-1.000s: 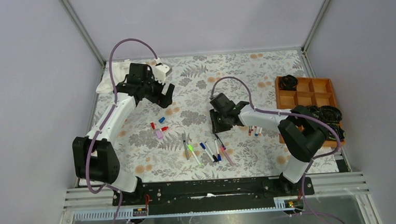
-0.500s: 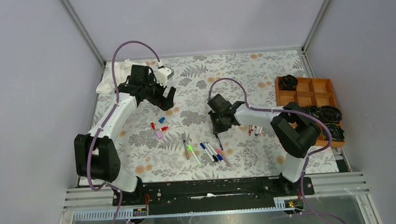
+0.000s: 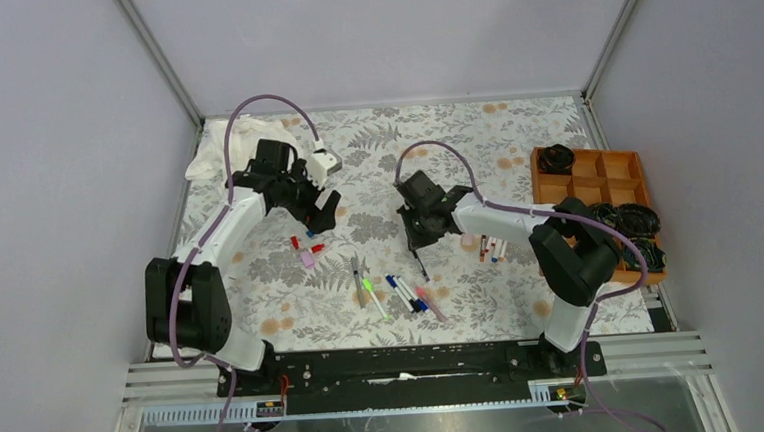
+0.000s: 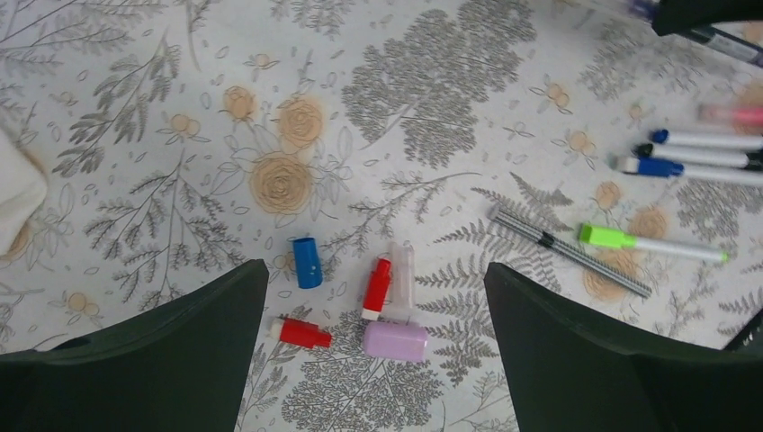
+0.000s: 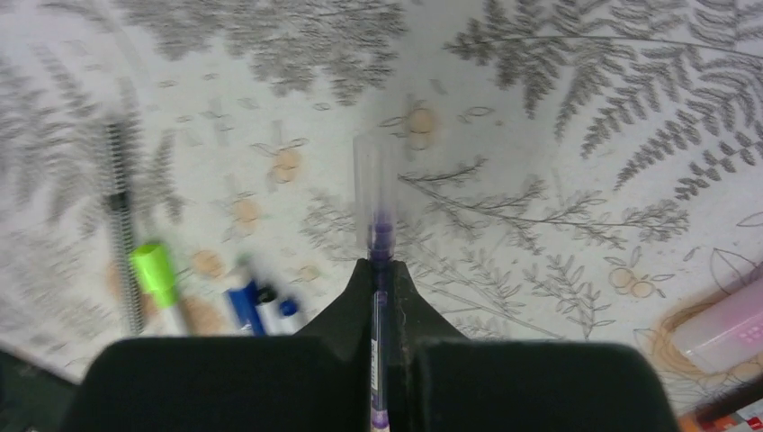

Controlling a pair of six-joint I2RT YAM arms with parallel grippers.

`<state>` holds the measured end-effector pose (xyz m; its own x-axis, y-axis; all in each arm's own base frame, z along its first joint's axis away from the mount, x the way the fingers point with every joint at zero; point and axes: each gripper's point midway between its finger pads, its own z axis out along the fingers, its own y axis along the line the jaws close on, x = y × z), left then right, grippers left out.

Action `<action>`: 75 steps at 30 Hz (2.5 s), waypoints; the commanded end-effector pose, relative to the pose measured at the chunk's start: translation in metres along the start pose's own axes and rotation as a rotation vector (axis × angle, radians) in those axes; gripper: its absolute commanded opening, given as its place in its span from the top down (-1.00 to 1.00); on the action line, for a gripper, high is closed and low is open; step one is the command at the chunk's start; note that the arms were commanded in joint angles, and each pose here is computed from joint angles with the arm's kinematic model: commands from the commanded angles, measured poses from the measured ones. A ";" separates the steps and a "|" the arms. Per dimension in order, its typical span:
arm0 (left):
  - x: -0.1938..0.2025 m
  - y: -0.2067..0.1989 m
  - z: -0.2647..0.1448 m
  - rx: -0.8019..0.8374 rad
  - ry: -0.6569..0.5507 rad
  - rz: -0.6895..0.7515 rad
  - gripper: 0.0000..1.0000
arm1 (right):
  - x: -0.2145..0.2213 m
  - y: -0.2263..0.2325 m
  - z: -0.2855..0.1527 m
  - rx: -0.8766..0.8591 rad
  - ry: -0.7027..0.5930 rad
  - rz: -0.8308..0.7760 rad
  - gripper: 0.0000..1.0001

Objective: Open the pen caps

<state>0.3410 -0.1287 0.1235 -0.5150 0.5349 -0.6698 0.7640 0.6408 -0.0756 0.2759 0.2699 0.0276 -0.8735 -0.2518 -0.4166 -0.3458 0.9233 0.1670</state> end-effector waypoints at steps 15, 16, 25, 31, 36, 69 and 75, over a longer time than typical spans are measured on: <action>0.024 -0.128 -0.035 0.522 -0.030 0.451 -0.74 | -0.007 0.155 -0.133 -1.051 0.259 -0.061 1.00; 0.024 -0.131 -0.035 0.526 -0.030 0.467 -0.72 | -0.006 0.158 -0.136 -1.080 0.276 -0.061 1.00; 0.019 -0.154 -0.036 0.564 -0.029 0.542 -0.56 | -0.002 0.165 -0.144 -1.194 0.372 -0.055 1.00; 0.016 -0.163 -0.036 0.585 -0.029 0.565 -0.29 | -0.006 0.166 -0.135 -1.173 0.383 -0.040 1.00; 0.020 -0.165 -0.033 0.586 -0.005 0.580 0.10 | -0.014 0.169 -0.133 -1.158 0.369 -0.028 0.98; 0.035 -0.110 -0.047 0.443 0.164 0.689 1.00 | 0.039 0.121 -0.119 -0.945 0.409 0.020 1.00; 0.036 -0.064 -0.052 0.361 0.174 0.646 1.00 | 0.045 0.108 -0.110 -0.865 0.397 0.049 1.00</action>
<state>0.2376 -0.1443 0.1424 0.0396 0.8125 -0.5817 0.9991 -0.0426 0.0086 0.1614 0.3385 0.1281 -0.8768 -0.4705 -0.0991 -0.2981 0.3702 0.8798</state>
